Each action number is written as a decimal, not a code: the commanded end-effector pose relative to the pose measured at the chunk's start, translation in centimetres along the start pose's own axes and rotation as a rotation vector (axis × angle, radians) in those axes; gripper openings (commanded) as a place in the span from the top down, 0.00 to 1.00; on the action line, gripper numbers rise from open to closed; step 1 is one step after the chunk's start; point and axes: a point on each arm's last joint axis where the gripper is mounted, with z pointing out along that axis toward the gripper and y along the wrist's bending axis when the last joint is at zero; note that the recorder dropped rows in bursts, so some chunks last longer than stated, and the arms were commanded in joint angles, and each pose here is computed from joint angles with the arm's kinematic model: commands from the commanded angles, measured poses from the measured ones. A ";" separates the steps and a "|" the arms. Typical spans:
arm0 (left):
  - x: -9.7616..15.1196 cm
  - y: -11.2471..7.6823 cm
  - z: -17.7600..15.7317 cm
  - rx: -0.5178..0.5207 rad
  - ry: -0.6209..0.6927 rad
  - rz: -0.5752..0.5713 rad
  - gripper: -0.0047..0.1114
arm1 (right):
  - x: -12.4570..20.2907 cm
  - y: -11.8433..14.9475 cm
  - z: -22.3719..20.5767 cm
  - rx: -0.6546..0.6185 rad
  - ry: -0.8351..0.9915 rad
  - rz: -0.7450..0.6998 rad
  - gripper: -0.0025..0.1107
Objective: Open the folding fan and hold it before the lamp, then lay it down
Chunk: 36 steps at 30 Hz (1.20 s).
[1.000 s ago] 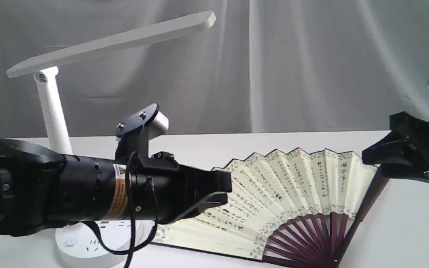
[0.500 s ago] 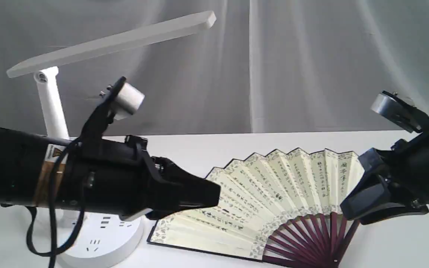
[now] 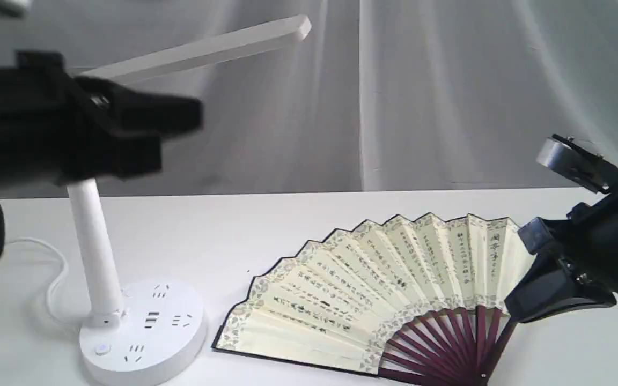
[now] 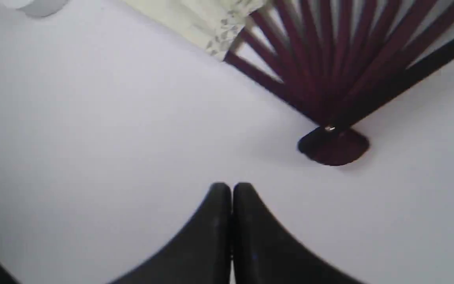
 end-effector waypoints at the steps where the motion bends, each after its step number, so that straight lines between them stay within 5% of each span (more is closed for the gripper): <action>1: -1.6 2.9 -1.9 -0.345 -0.097 0.122 0.96 | -0.4 -0.7 -0.7 0.135 -0.070 0.018 0.98; 4: -1.3 4.8 -3.0 -0.583 -0.020 0.189 0.96 | -0.2 -1.5 -1.3 0.258 -0.076 0.047 0.98; 7: 0.2 6.5 -4.3 -0.792 0.258 0.261 0.96 | 0.1 -2.1 -1.8 0.352 -0.052 0.056 0.98; 9: 1.3 6.8 -5.1 -0.845 0.407 0.250 0.96 | 0.3 -2.4 -2.0 0.390 -0.042 0.058 0.98; 16: 6.1 5.0 -5.1 -0.642 0.705 0.038 0.96 | 0.4 -2.2 -2.5 0.404 -0.056 0.075 0.98; 21: 10.4 5.6 -5.7 -0.626 0.815 -0.071 0.96 | 1.5 -1.6 -3.7 0.460 -0.112 0.066 0.98; 29: 11.8 8.3 -6.6 -0.510 0.798 -0.362 0.96 | 5.4 -1.4 -3.0 0.483 -0.135 0.066 0.98; 36: 13.1 8.4 -7.0 -0.458 0.824 -0.368 0.96 | 7.8 -0.5 -3.4 0.495 -0.179 0.039 0.98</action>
